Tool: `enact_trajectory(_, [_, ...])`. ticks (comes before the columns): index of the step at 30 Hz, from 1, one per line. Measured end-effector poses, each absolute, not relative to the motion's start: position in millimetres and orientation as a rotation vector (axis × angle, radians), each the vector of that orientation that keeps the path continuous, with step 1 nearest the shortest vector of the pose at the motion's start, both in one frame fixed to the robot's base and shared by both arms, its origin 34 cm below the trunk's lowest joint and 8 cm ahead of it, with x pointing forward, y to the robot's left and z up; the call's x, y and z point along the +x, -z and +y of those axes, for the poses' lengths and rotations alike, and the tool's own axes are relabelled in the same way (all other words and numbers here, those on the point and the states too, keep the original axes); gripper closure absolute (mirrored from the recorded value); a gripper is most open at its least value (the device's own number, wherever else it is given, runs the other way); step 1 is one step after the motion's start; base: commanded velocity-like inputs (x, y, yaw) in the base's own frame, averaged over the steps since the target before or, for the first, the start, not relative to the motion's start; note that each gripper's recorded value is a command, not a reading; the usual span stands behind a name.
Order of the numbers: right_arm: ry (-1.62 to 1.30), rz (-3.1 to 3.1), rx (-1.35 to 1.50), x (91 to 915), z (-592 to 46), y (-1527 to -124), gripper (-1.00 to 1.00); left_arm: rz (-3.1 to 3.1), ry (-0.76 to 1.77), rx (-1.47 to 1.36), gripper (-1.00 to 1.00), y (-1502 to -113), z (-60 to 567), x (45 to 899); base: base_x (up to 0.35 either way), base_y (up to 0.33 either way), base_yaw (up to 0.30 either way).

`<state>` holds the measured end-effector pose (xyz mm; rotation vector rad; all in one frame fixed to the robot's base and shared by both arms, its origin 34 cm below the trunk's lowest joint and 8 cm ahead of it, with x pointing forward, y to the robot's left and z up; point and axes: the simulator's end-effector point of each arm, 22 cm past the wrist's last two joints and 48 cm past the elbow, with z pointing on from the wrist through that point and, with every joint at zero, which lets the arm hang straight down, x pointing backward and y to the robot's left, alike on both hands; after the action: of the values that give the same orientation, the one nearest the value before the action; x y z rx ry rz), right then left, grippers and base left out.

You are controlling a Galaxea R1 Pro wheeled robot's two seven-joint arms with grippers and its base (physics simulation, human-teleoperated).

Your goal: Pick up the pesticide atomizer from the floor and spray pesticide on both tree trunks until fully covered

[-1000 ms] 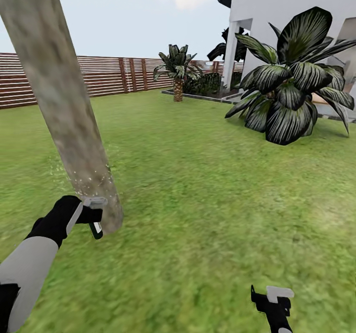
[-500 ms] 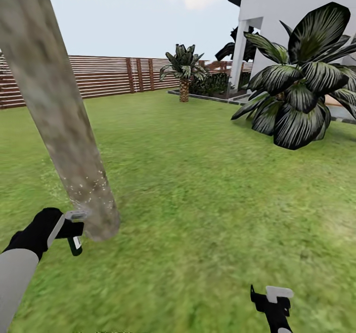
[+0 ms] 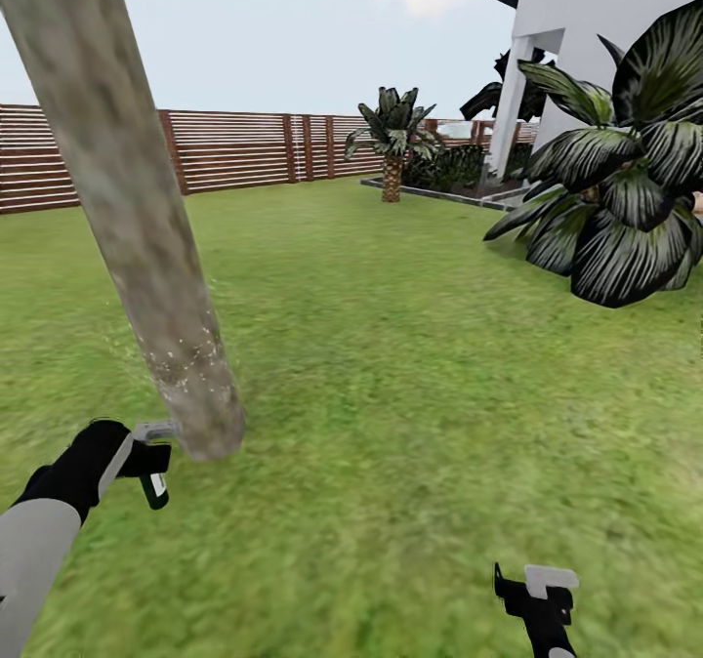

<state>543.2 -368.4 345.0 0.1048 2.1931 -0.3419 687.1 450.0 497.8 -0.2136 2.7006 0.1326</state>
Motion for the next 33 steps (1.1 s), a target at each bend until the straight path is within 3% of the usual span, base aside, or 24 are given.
enact_trajectory(7, [0.331,2.193,0.080,545.6,-365.1,-345.2,-1.00,2.586,-0.127,-0.124,1.00,-437.0,456.0,671.3,-0.293,-0.121,0.001])
enact_trajectory(14, [-0.184,2.150,-0.666,597.0,-206.0,-371.4,-1.00,2.543,0.199,0.774,1.00,-407.4,361.6,626.4,-0.245,-0.007,0.000])
enact_trajectory(17, [-0.336,2.114,-0.846,597.4,-169.0,-387.7,-1.00,2.506,0.323,0.994,1.00,-408.0,337.5,608.1,-0.026,0.000,0.000])
enact_trajectory(22, [-0.544,2.022,-1.135,581.6,-128.0,-409.8,-1.00,2.472,0.352,1.207,1.00,-406.6,315.3,598.3,-0.003,0.000,0.000])
enact_trajectory(29, [-0.593,1.994,-1.179,576.8,-112.1,-415.3,-1.00,2.457,0.456,1.332,1.00,-402.1,280.1,580.9,0.000,0.000,0.000])
enact_trajectory(30, [-0.599,1.988,-1.180,576.7,-107.9,-416.5,1.00,2.451,0.464,1.347,1.00,-400.9,272.5,579.8,0.000,0.000,0.000])
enact_trajectory(33, [-0.625,1.979,-1.192,572.9,-100.6,-418.0,1.00,2.443,0.463,1.403,1.00,-397.0,260.0,576.2,0.000,0.000,0.000])
